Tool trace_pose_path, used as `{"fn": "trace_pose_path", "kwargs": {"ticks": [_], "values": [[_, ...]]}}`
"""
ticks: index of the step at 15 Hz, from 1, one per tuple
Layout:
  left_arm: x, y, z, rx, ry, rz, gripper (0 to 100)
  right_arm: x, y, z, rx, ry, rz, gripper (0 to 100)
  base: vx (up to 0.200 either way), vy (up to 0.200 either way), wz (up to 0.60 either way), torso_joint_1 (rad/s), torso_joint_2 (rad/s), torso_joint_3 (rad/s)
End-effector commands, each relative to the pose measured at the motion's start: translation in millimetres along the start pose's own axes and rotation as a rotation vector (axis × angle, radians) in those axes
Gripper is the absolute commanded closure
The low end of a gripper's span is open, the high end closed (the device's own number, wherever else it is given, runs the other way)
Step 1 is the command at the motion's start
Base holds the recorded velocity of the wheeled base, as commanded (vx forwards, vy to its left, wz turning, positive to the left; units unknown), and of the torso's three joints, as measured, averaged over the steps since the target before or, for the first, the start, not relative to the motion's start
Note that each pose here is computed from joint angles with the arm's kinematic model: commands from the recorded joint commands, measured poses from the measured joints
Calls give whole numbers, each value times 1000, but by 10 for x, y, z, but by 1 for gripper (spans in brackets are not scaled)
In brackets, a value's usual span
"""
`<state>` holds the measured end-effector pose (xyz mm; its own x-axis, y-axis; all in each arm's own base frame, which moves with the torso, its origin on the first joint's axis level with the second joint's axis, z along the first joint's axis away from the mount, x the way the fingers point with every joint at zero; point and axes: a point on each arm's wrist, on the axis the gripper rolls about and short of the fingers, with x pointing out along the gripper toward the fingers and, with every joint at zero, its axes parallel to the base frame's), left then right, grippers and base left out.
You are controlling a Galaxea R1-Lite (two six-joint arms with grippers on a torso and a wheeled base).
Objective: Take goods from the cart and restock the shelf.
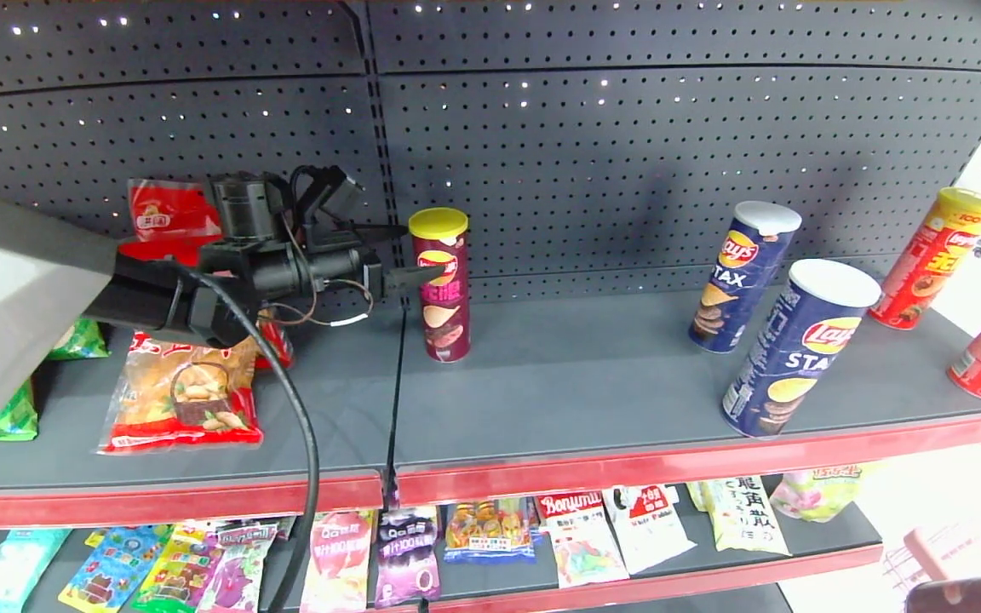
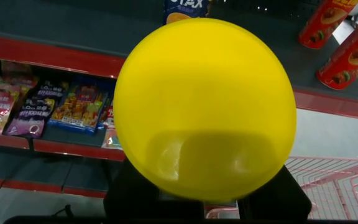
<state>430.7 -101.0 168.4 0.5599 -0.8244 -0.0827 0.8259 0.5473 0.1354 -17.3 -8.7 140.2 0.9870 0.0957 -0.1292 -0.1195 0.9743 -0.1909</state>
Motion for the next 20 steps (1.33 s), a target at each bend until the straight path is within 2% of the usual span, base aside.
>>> {"fn": "trace_pose_path", "kwargs": {"ticks": [1,3,7,15,20], "values": [[17,8,-14,0,-4,-20,0,0,1,0,0,1,-4,100,0,0,0,0,0,0],[44,29,-30,2,-9,-33,0,2,2,0,-1,3,-6,100,0,0,0,0,0,0],[176,144,-66,28,-33,-29,0,2,1,5,-1,3,-6,100,0,0,0,0,0,0],[243,115,-125,13,-21,-44,0,-2,-3,21,-1,-1,-6,100,0,0,0,0,0,0],[308,158,-130,18,-27,-46,0,-2,-2,16,-1,-2,-5,100,0,0,0,0,0,0]]}}
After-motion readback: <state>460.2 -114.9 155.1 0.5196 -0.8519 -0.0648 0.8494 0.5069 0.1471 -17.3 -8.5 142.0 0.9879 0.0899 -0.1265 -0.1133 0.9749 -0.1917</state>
